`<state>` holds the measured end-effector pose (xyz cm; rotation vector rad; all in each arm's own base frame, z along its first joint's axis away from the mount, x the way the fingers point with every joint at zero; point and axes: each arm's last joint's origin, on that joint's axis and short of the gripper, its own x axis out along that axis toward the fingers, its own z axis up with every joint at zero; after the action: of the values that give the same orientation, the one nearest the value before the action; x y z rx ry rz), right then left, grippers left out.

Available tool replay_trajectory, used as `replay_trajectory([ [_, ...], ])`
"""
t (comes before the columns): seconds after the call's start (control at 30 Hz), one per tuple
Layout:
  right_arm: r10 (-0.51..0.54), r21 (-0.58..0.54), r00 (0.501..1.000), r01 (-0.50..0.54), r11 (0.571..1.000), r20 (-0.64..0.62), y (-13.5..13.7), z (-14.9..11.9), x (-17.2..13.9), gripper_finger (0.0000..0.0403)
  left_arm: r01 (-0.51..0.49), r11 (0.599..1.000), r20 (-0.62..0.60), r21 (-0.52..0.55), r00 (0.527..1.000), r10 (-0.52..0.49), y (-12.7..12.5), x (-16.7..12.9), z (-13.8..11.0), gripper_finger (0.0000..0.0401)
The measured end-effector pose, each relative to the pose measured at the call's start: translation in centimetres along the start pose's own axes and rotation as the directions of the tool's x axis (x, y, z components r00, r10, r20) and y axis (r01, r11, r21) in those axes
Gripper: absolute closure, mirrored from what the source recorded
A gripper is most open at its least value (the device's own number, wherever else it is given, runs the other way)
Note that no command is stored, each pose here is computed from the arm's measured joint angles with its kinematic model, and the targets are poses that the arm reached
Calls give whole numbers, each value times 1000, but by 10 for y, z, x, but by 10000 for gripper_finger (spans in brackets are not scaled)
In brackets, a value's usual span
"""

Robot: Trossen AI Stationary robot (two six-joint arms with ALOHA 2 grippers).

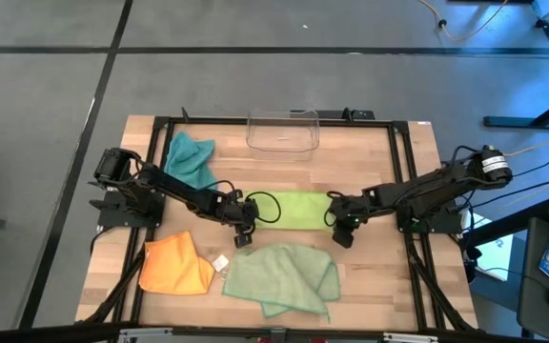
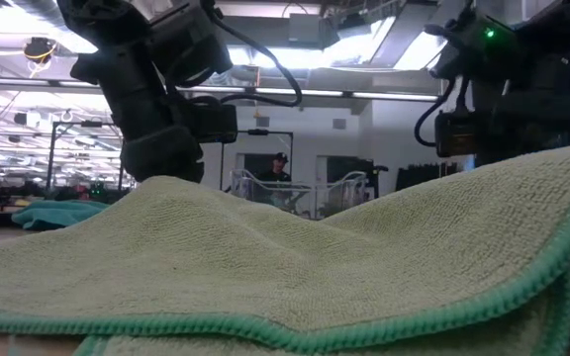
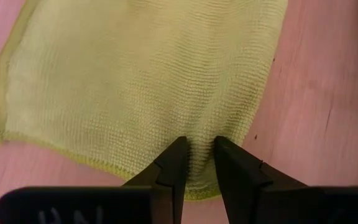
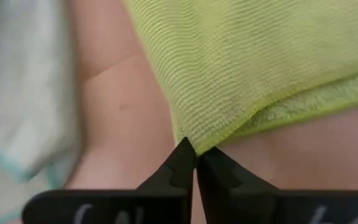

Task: Fold microfiber towels
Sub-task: Fold the light green microfiber towel

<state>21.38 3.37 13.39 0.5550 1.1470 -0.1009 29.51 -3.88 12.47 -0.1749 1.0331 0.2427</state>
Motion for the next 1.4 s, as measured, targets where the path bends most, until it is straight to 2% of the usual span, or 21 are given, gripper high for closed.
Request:
replay_trajectory([
  [0.13,67,-3,997,-67,998,-48,2,-2,0,375,0,1000,0,0,1000,0,0,0,0,323],
  [0.33,68,3,997,-68,998,-37,1,0,0,350,0,1000,1,0,1000,0,0,0,0,323],
  [0.5,-11,60,1000,12,998,-17,-9,11,-6,328,0,1000,0,0,1000,0,0,0,0,323],
  [0.77,-128,-17,991,127,992,-48,-3,42,-38,331,-1,1000,-5,4,1000,1,0,-4,2,323],
  [0.93,-142,-50,987,138,989,-73,7,52,-54,332,18,1000,30,4,999,-18,-3,-17,15,323],
  [1.1,-147,-54,988,144,988,-57,13,59,-64,332,6,1000,4,26,1000,-6,-4,-34,26,323],
  [1.27,-144,-79,988,140,987,-48,14,61,-66,332,-8,999,0,38,1000,8,-6,-49,39,323],
  [1.4,-191,-87,981,188,978,-28,12,61,-65,331,3,1000,37,31,999,-4,-8,-54,47,323],
])
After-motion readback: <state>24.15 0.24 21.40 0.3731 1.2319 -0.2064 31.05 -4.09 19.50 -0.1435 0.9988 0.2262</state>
